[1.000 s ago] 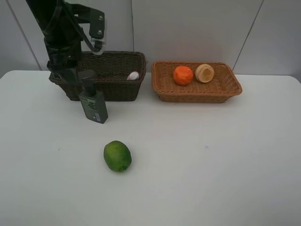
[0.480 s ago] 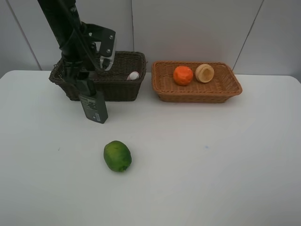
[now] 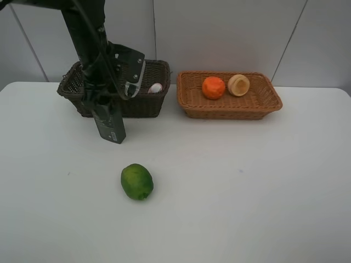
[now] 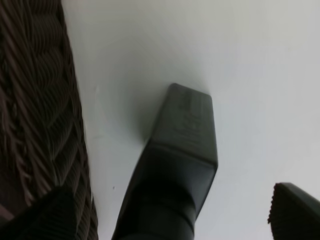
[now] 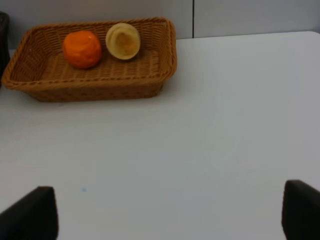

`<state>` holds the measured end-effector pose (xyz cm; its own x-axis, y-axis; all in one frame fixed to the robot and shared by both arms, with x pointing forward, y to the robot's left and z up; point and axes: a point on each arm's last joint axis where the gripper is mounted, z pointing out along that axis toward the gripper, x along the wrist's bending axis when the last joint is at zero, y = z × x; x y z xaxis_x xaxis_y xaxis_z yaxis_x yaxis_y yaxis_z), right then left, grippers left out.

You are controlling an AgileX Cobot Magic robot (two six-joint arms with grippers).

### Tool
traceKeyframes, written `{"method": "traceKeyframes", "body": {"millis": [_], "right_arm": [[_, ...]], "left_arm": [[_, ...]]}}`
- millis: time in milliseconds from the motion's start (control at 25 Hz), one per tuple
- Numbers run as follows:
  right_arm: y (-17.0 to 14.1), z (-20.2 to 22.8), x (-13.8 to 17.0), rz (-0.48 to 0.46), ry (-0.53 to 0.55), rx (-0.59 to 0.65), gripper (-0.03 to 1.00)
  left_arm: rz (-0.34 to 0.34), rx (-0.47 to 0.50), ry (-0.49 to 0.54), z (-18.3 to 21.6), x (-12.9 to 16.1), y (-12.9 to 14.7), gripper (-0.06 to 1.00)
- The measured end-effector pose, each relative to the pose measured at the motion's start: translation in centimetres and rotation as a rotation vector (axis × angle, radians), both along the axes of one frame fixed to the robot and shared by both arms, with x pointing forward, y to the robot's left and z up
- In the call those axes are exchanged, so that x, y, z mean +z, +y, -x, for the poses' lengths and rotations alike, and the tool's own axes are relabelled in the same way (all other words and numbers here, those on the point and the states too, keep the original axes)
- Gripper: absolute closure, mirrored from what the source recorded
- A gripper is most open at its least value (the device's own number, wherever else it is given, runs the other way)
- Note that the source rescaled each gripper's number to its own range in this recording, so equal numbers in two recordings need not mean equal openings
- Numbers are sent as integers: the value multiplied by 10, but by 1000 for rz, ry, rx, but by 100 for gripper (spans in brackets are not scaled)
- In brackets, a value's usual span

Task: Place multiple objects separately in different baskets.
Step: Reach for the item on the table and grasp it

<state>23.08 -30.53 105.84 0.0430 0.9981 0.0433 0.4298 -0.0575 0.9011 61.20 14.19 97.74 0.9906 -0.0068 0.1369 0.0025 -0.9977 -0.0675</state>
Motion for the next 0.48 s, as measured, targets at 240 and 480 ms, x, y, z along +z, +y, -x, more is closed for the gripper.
{"method": "traceKeyframes", "body": {"millis": [240, 480], "right_arm": [[0, 0, 0, 0, 0, 0, 0], [0, 0, 0, 0, 0, 0, 0]], "left_arm": [[-26, -11, 5, -1, -6, 0, -5], [-40, -21, 25, -2, -15, -3, -5]]}}
